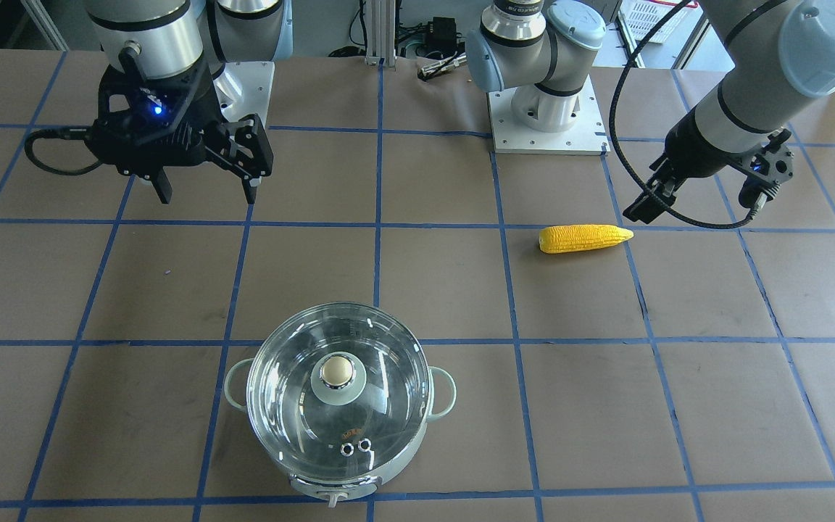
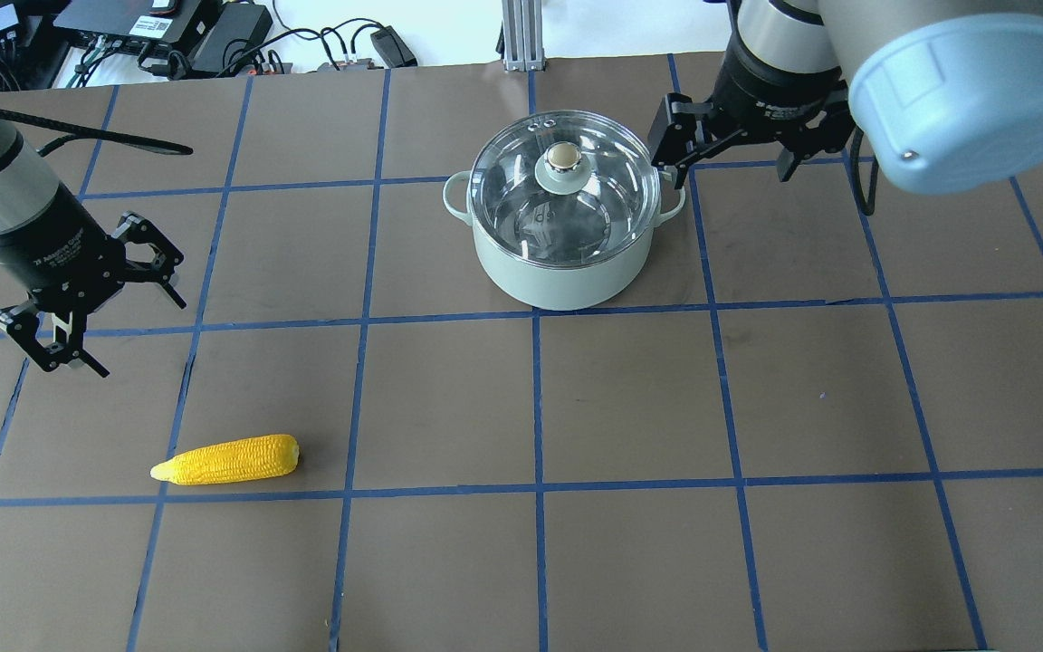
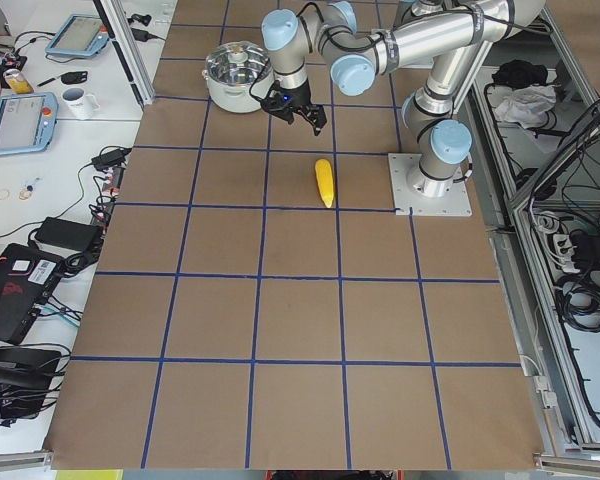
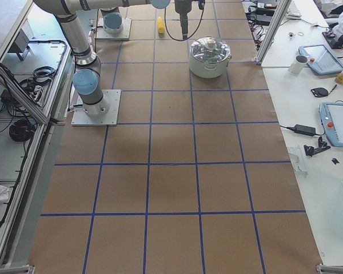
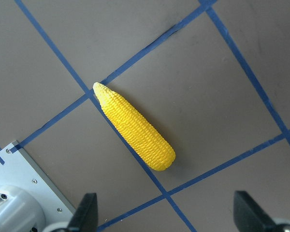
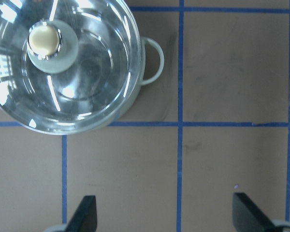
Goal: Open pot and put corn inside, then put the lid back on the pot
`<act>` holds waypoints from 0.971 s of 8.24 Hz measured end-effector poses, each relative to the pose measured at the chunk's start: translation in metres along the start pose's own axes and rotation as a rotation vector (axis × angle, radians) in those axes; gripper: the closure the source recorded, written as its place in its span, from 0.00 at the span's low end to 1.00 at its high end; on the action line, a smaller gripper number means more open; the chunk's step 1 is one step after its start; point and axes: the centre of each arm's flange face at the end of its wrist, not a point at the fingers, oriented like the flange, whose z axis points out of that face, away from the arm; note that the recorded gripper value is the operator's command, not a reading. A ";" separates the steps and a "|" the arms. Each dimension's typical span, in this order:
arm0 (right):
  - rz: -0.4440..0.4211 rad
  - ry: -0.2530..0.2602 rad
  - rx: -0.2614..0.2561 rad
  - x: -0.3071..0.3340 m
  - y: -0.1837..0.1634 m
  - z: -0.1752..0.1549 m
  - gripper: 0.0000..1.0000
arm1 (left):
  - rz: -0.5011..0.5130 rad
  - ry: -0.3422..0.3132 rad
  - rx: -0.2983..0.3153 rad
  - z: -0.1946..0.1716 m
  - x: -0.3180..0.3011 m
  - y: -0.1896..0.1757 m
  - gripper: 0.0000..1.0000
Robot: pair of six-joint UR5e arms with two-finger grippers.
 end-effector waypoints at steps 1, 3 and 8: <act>0.026 -0.004 0.018 -0.005 -0.030 0.010 0.00 | -0.058 -0.020 -0.023 0.014 -0.003 0.004 0.00; 0.104 -0.031 0.036 -0.031 -0.094 0.030 0.00 | -0.118 -0.045 -0.061 0.040 -0.009 0.012 0.02; 0.146 -0.052 0.063 -0.129 -0.138 0.119 0.00 | -0.337 -0.033 -0.048 0.119 -0.023 0.014 0.00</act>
